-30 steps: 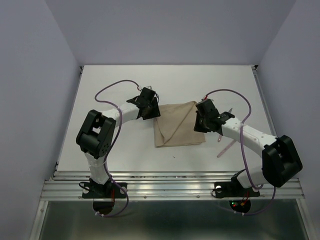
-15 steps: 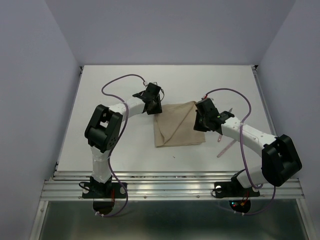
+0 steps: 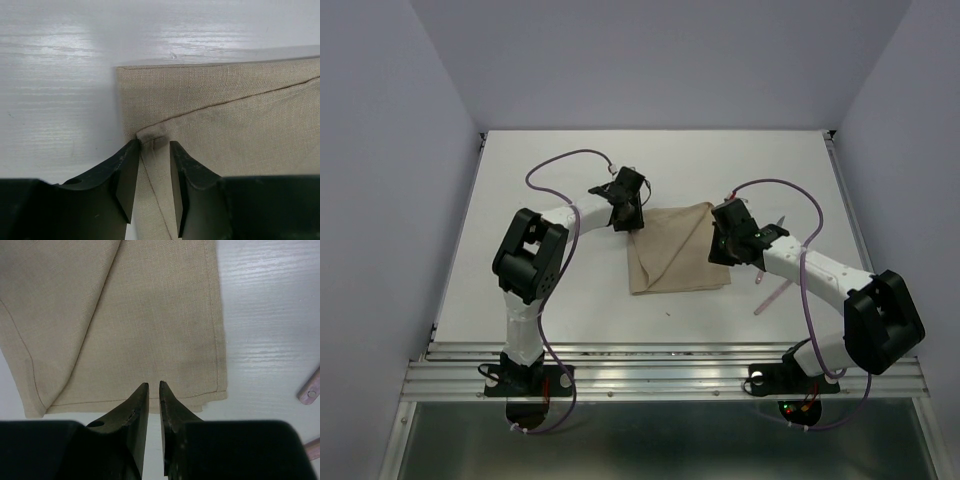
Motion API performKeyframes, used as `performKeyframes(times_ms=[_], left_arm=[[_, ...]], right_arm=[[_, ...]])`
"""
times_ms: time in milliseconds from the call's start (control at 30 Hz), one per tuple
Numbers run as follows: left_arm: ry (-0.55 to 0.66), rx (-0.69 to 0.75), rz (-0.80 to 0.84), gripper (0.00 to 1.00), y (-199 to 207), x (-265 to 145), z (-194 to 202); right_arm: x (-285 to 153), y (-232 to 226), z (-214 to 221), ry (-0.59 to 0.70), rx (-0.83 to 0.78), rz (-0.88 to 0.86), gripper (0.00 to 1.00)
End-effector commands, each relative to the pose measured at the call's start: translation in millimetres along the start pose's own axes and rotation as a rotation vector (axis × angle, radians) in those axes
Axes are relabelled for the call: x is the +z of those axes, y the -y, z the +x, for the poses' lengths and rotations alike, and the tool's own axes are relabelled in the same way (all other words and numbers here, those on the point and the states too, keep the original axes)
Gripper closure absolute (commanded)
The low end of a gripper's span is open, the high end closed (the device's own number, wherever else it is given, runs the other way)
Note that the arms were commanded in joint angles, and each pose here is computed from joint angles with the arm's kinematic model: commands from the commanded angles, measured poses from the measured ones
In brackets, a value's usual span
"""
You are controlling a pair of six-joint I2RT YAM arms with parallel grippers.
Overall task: Fold the napkin into a case and place the utensils inside
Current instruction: Smooth out the upper triangle-folded napkin at the center of the board.
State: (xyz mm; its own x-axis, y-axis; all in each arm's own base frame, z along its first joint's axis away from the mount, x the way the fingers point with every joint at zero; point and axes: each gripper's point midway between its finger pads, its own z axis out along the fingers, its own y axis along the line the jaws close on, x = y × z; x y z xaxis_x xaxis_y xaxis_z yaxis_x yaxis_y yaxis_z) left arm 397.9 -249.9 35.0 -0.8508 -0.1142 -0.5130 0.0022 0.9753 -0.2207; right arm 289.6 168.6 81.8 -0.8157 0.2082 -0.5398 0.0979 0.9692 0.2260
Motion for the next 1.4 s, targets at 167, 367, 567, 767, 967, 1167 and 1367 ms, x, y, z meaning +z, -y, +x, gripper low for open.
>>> performKeyframes(times_ms=[167, 367, 567, 767, 967, 1167, 1367], left_arm=[[0.036, 0.025, 0.011, 0.67, 12, -2, -16], [0.042, 0.032, 0.017, 0.85, 15, -3, -19], [0.055, 0.035, 0.03, 1.0, 20, -6, -26], [0.081, 0.046, 0.02, 1.0, 25, -5, -41], [0.084, 0.056, 0.008, 1.0, 29, 3, -50], [0.081, 0.056, -0.01, 1.0, 25, 7, -50], [0.083, 0.052, -0.019, 1.0, 20, 5, -47]], right_arm=[[-11, 1, -11, 0.058, 0.023, -0.002, 0.8], [-14, 3, -10, 0.06, 0.027, 0.003, 0.8], [-17, 6, -10, 0.065, 0.032, 0.011, 0.8], [-20, 9, -9, 0.07, 0.039, 0.019, 0.8], [-23, 12, -10, 0.075, 0.047, 0.028, 0.8], [-25, 17, -8, 0.086, 0.063, 0.045, 0.8], [-22, 19, -15, 0.105, 0.052, 0.077, 0.79]])
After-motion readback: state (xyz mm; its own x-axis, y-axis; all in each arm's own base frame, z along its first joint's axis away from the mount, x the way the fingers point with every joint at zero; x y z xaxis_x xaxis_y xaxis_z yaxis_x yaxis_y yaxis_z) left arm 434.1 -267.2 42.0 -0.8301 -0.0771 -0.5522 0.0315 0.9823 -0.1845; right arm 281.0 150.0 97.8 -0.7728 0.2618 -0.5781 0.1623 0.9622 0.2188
